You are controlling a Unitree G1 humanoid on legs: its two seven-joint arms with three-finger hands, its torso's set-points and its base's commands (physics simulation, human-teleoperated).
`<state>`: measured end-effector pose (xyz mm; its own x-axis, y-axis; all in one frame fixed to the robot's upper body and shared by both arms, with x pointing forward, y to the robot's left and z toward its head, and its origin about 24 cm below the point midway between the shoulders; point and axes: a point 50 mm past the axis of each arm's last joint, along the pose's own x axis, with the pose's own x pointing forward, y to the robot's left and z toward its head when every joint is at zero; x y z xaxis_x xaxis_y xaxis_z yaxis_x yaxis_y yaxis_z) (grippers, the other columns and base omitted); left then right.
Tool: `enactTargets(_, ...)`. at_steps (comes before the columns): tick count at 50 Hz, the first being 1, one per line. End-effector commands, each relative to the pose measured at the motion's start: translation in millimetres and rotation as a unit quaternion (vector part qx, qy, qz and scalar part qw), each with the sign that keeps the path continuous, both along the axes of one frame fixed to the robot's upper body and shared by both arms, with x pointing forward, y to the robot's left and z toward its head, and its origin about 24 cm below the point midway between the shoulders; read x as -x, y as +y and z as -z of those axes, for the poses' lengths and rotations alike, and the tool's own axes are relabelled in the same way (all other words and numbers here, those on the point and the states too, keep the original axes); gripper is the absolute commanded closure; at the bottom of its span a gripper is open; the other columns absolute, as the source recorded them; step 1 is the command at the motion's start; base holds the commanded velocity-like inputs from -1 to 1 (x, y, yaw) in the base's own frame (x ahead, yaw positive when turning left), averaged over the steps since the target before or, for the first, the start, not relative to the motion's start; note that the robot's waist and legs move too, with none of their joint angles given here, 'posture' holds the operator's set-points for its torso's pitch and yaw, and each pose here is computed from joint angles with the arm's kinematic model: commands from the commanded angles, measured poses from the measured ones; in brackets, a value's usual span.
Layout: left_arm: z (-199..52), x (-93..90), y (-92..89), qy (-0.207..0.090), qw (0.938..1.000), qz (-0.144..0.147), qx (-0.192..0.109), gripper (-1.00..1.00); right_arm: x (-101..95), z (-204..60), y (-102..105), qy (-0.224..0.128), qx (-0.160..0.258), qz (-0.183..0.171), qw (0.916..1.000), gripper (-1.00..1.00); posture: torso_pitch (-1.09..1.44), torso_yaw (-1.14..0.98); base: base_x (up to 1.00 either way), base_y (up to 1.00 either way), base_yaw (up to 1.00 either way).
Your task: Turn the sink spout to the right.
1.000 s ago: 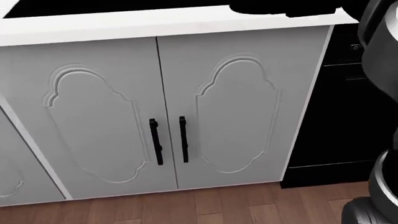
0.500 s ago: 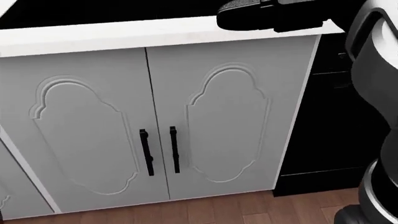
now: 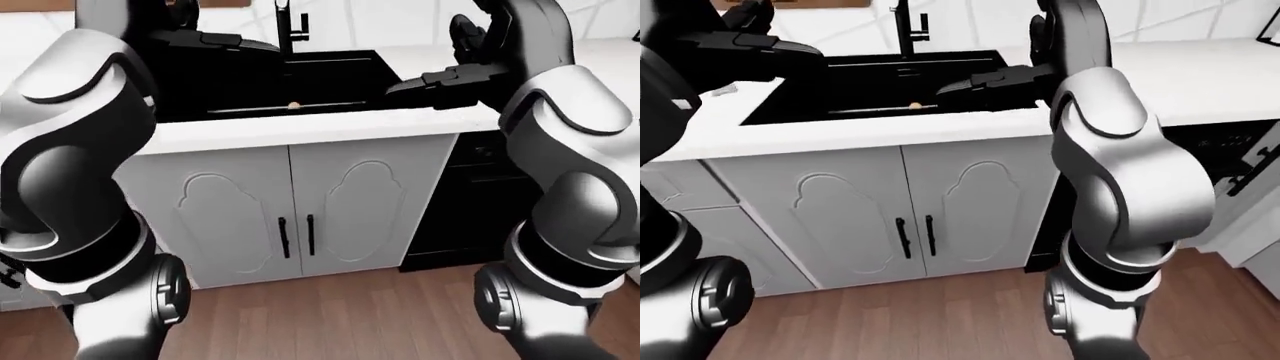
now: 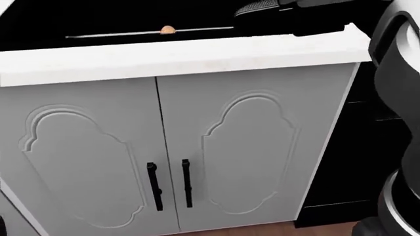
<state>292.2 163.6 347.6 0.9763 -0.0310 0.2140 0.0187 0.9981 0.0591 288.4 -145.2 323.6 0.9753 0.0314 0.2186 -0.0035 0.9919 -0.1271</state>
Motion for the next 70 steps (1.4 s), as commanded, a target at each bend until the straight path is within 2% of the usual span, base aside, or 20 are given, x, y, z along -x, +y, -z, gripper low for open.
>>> enactTargets(1, -11.3, 5.0, -2.7, -0.032, 0.9995, 0.004, 0.002, -1.00, 4.6, -10.4, -0.7, -0.030, -0.001, 0.006, 0.9995, -1.00, 0.00, 0.00, 0.34, 0.00, 0.00)
enactTargets(31, -14.8, 7.1, -4.3, -0.034, 0.9994, 0.008, -0.004, -1.00, 5.7, -14.5, 0.0, -0.031, 0.009, 0.011, 0.9994, -1.00, 0.00, 0.00, 0.34, 0.00, 0.00)
enactTargets(32, -15.3, 7.4, -4.2, -0.034, 0.9994, 0.008, -0.003, -1.00, 5.3, -14.9, -1.7, -0.034, 0.016, 0.023, 0.9990, -1.00, 0.00, 0.00, 0.34, 0.00, 0.00)
enactTargets(33, -15.5, 7.2, -4.0, -0.034, 0.9994, 0.007, -0.003, -1.00, 3.3, -15.0, -2.7, -0.028, 0.002, 0.021, 0.9994, -1.00, 0.00, 0.00, 0.10, 0.00, 0.00)
enactTargets(34, -16.2, 7.5, -3.5, -0.034, 0.9994, 0.007, -0.003, -1.00, 2.3, -14.7, -4.2, -0.033, 0.018, 0.033, 0.9987, -1.00, 0.00, 0.00, 0.00, 0.00, 0.00)
enactTargets(37, -16.4, 7.4, -3.5, -0.034, 0.9994, 0.007, -0.003, -1.00, 2.1, -16.8, -4.4, -0.033, 0.018, 0.037, 0.9986, -1.00, 0.00, 0.00, 0.00, 0.00, 0.00)
enactTargets(39, -16.4, 7.5, -2.9, -0.034, 0.9994, 0.008, -0.003, -1.00, -0.6, -15.9, -6.5, -0.025, 0.016, 0.050, 0.9983, -1.00, 0.00, 0.00, 0.00, 0.00, 0.00)
enactTargets(40, -16.6, 8.2, -2.8, -0.034, 0.9994, 0.008, -0.003, -1.00, -2.2, -12.9, -4.7, -0.013, 0.016, 0.041, 0.9990, -1.00, 0.00, 0.00, 0.00, 0.00, 0.00)
enactTargets(41, -15.4, 8.0, -2.8, -0.034, 0.9994, 0.008, -0.003, -1.00, -4.6, -9.6, -6.0, -0.014, 0.033, 0.066, 0.9972, -1.00, 0.00, 0.00, 0.00, 0.00, 0.00)
enactTargets(45, -12.3, 8.0, -3.2, -0.032, 0.9994, 0.008, -0.003, -1.00, 0.3, -7.8, -0.5, -0.017, 0.012, 0.031, 0.9993, -1.00, 0.00, 0.00, 0.00, 0.00, 0.00)
enactTargets(51, -16.2, 9.7, -4.2, -0.035, 0.9993, 0.009, -0.004, -1.00, 4.9, -11.6, 2.0, -0.024, -0.006, 0.005, 0.9997, -1.00, 0.00, 0.00, 0.00, 0.00, 0.00)
enactTargets(52, -15.8, 9.1, -4.2, -0.035, 0.9993, 0.009, -0.004, -1.00, 3.3, -11.5, -0.2, -0.017, -0.016, 0.007, 0.9997, -1.00, 0.00, 0.00, 0.00, 0.00, 1.00)
enactTargets(59, -15.5, 8.7, -6.0, -0.034, 0.9993, 0.010, -0.007, -1.00, 5.1, -16.0, -1.9, -0.024, -0.017, 0.018, 0.9994, -1.00, 0.00, 0.00, 0.00, 0.00, 1.00)
enactTargets(62, -14.6, 9.0, -5.6, -0.034, 0.9994, 0.010, -0.007, -1.00, 3.7, -13.0, -0.5, -0.016, -0.012, 0.019, 0.9996, -1.00, 0.00, 0.00, 0.00, 0.00, 0.00)
enactTargets(70, -15.9, 10.9, -4.3, -0.035, 0.9993, 0.011, -0.005, -1.00, 6.3, -14.8, 2.3, -0.021, -0.020, 0.012, 0.9995, -1.00, 0.00, 0.00, 0.00, 0.00, 0.00)
